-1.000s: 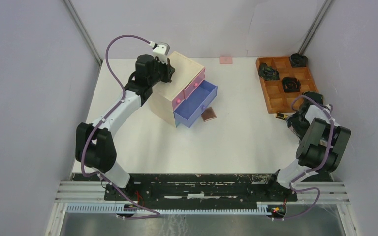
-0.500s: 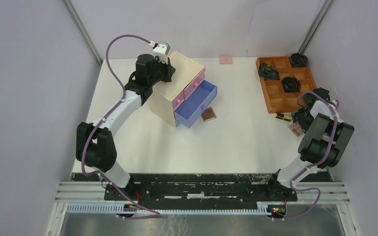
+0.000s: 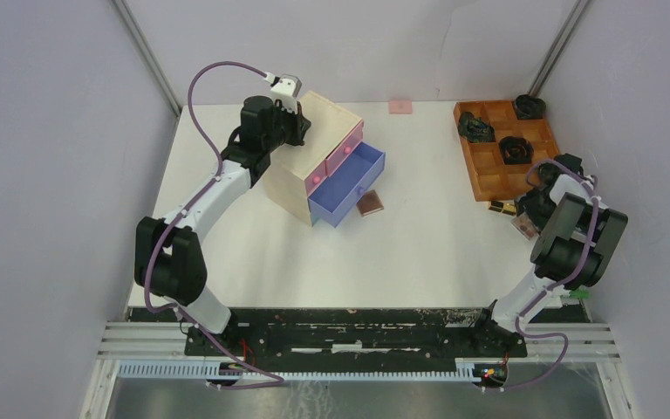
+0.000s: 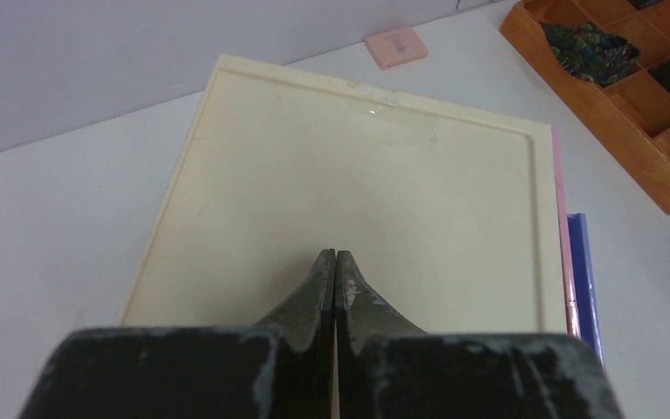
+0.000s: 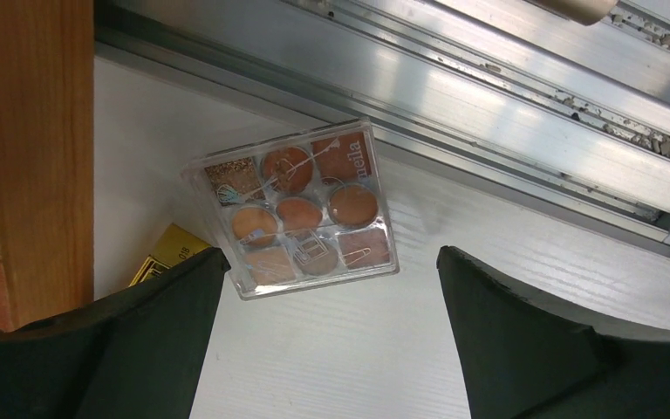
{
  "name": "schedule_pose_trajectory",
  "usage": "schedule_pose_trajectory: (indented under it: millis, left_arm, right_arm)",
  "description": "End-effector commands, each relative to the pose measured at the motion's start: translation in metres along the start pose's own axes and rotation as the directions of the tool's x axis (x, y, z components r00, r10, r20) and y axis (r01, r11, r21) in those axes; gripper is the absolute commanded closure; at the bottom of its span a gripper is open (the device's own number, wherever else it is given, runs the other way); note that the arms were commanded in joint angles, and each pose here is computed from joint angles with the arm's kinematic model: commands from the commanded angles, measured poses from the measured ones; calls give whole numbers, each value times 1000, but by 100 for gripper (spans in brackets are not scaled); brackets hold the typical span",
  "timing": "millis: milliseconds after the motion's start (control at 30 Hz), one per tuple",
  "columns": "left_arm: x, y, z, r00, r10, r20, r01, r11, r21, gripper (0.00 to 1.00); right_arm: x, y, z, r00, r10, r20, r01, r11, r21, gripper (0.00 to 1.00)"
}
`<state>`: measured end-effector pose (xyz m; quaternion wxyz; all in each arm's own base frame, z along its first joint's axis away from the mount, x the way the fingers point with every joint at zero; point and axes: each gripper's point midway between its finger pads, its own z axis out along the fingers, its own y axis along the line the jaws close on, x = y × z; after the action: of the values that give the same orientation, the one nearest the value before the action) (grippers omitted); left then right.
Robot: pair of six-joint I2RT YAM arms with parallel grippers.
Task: Organize the makeup
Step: Pick up the makeup from the center of the board.
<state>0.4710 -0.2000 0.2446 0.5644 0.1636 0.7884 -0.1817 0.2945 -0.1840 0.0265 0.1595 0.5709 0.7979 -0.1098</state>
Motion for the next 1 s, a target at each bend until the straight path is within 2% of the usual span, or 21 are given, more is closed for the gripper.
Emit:
schedule_pose_trajectory:
  millis: [0, 300, 400, 567, 733, 800, 867, 900, 967]
  left_arm:
    - [166, 7, -26, 852, -61, -520, 50, 998, -35, 97]
    - [167, 7, -26, 850, -59, -524, 48, 998, -35, 97]
    - [169, 7, -26, 847, -61, -527, 51, 998, -34, 97]
    - [167, 7, -27, 850, -60, -523, 50, 998, -34, 97]
    - [166, 7, -28, 851, -59, -521, 49, 998, -34, 97]
    - [166, 6, -27, 851, -59, -521, 50, 998, -32, 97]
    - [166, 6, -26, 852, -60, -521, 51, 998, -32, 97]
    - [166, 6, -26, 852, -60, -521, 51, 998, -31, 97]
    - [165, 6, -26, 852, -61, -520, 52, 998, -31, 97]
  right_arm:
    - [-13, 3, 11, 999, -16, 29, 15, 1000, 25, 0]
    - [-1, 2, 28, 999, -35, -8, 35, 999, 33, 0]
    - [6, 4, 31, 999, -39, -23, 39, 999, 5, 7]
    - [15, 8, 33, 999, -39, -33, 38, 998, -44, 28]
    - [21, 11, 33, 998, -40, -48, 36, 996, -77, 58]
    - [23, 12, 34, 998, -44, -55, 39, 996, -84, 72]
    - [25, 12, 34, 997, -47, -57, 42, 995, -89, 92]
    - [26, 12, 34, 997, -50, -59, 45, 995, -89, 99]
    - [27, 11, 34, 997, -49, -62, 43, 995, -93, 100]
